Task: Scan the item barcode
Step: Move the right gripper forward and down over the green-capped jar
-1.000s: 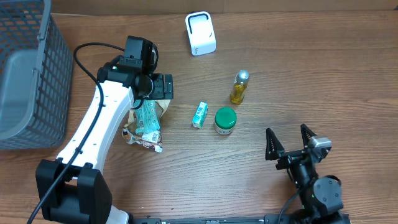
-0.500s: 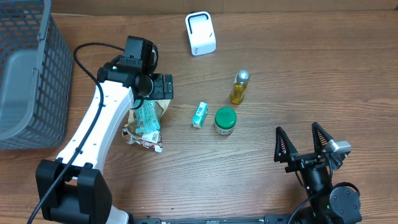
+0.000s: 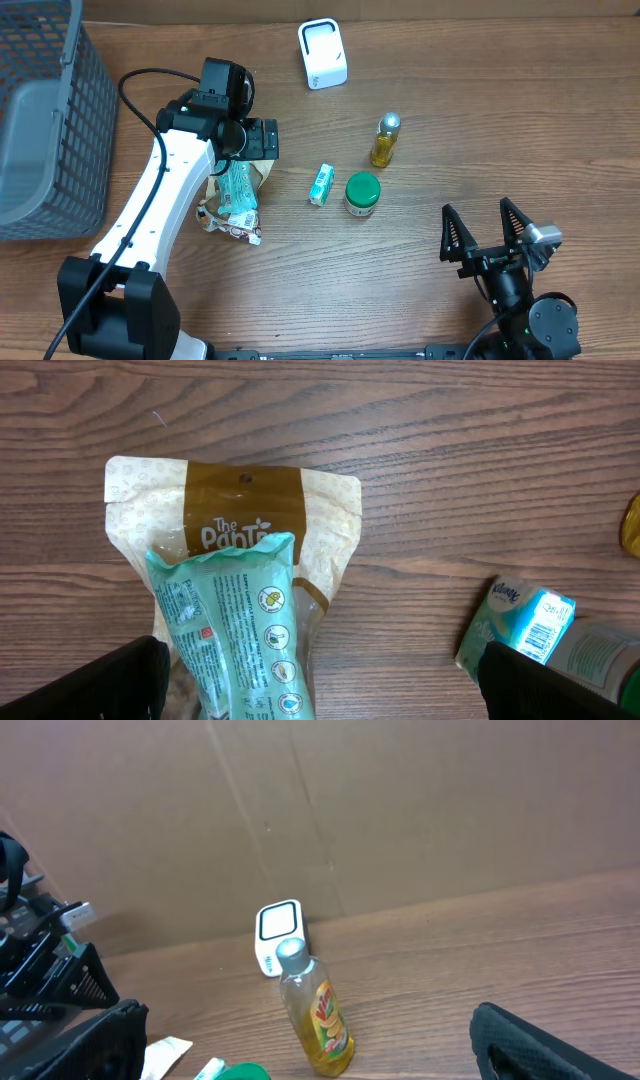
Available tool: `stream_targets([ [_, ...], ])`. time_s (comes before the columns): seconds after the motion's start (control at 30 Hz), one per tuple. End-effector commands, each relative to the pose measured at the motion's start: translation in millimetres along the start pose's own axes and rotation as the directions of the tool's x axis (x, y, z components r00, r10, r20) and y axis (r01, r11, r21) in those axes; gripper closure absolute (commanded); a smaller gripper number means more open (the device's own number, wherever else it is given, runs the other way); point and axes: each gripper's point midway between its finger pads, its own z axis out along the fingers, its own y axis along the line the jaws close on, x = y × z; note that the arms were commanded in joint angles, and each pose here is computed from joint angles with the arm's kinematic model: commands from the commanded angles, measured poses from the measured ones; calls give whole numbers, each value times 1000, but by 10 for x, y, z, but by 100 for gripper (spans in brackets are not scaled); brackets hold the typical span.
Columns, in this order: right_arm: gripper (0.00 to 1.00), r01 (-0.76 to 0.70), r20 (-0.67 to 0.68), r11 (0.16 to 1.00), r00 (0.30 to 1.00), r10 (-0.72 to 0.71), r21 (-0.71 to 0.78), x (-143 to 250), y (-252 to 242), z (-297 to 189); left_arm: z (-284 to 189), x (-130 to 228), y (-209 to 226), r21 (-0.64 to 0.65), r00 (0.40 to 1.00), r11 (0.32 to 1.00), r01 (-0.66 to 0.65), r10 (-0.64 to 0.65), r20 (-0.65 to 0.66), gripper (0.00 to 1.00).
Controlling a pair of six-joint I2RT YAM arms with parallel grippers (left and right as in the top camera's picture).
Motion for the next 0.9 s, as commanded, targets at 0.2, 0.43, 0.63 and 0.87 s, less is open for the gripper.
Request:
stream_targets([
  [0.2,0,8,-86,1000,996,-5,28,-715,219,-7,-43,-62,-56,14,1000,1000,-22,21,18,0],
  [0.43,0,20,-332,1000,943,-18,3,-890,500,423,-43,-62,-56,14,1000,1000,-22,21,18,0],
  [0.63,0,23,-602,999,798,-3,25,-654,610,859,-43,-62,-56,14,1000,1000,-22,21,18,0],
  [0.87,0,-77,-767,996,641,19,-40,-54,778,1169,-43,-62,-56,14,1000,1000,-22,21,18,0],
])
